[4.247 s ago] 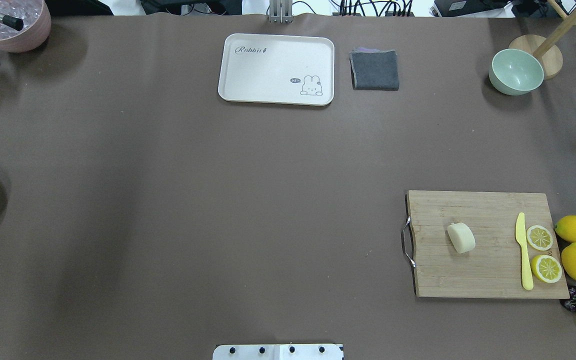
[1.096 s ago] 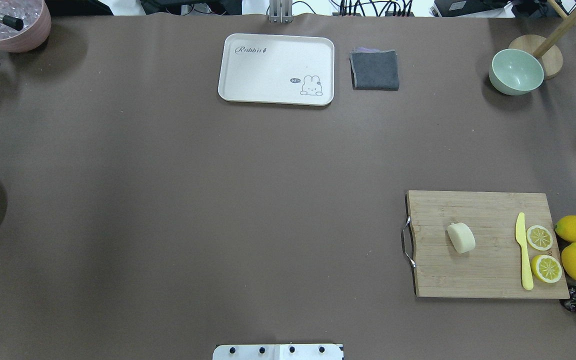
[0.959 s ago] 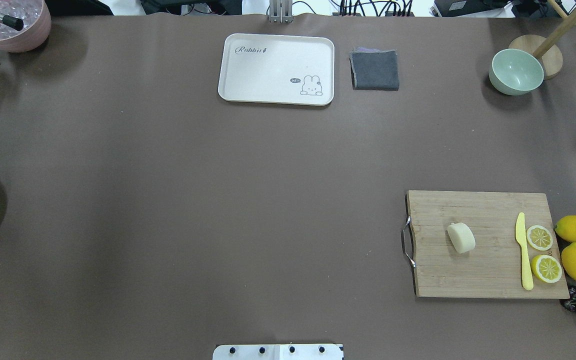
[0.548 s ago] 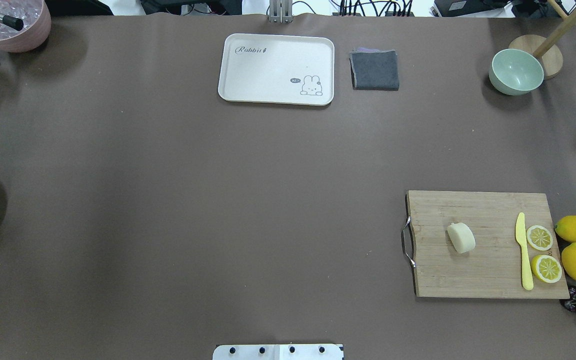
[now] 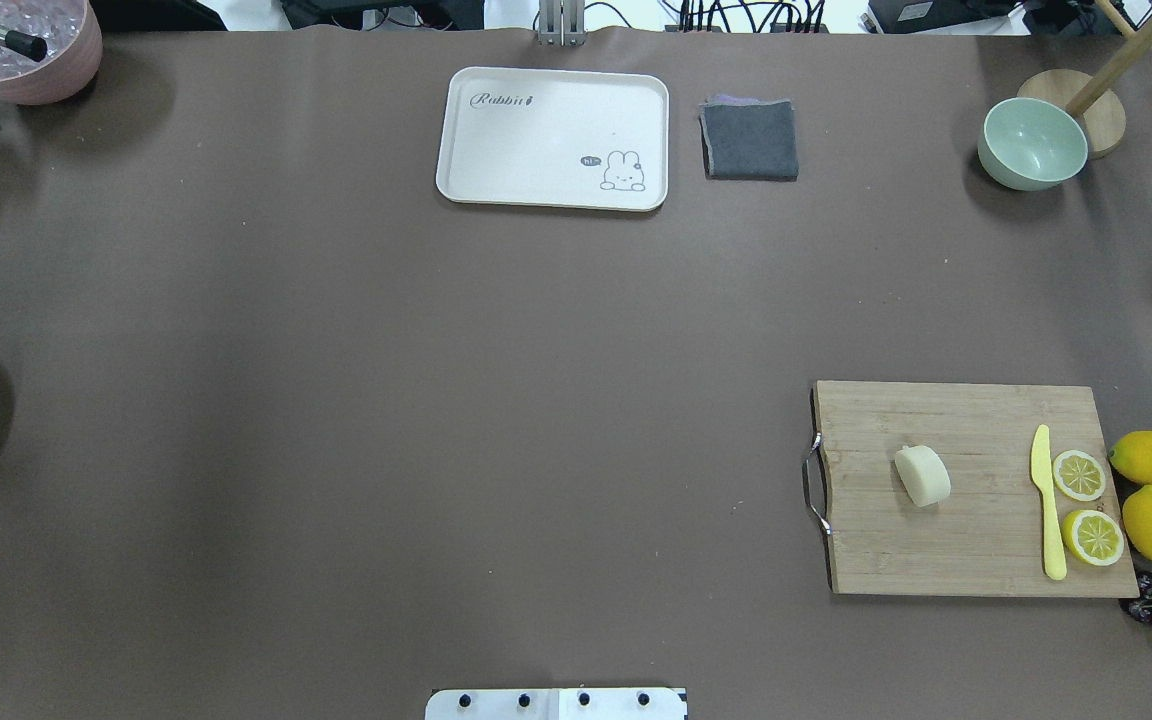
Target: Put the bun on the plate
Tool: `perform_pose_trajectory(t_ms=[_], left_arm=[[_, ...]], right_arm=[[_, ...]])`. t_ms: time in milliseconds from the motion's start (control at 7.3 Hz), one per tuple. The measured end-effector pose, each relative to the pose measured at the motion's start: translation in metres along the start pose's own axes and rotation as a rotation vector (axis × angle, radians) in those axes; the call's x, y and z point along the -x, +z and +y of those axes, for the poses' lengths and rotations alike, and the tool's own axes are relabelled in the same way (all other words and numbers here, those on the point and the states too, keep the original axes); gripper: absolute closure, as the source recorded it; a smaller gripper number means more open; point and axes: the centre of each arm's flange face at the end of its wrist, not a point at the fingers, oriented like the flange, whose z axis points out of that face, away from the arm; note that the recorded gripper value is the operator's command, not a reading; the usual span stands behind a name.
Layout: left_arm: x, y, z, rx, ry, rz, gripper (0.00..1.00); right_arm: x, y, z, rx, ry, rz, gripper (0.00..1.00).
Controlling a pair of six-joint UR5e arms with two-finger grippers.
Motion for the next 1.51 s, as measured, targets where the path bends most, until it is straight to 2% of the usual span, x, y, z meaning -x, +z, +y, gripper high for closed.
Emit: perform_pose_trajectory(t_ms=[137,274,411,548,685,1507], left_arm=[[0.004,0.002,0.003,0.008,-0.006,-0.003,0.26],[0.005,0.005,0.006,0.016,-0.008,-0.004,0.26],[0.007,0.009,0.008,0.027,-0.010,-0.005,0.31],[0.008,0.012,0.011,0.035,-0.012,-0.006,0.74],[0.009,0.013,0.012,0.040,-0.014,-0.006,1.00],[0.000,0.012,0.002,0.034,-0.004,0.008,1.00]], right_arm=[[0.001,-0.001,0.000,-0.002,0.010,0.000,0.00],[0.002,-0.002,0.000,-0.005,0.012,0.000,0.00],[0.004,-0.004,-0.001,-0.008,0.012,0.000,0.00],[0.005,-0.005,-0.002,-0.011,0.009,0.000,0.00],[0.006,-0.006,-0.004,-0.013,0.007,0.000,0.00],[0.007,-0.007,-0.005,-0.019,-0.002,0.001,0.00]])
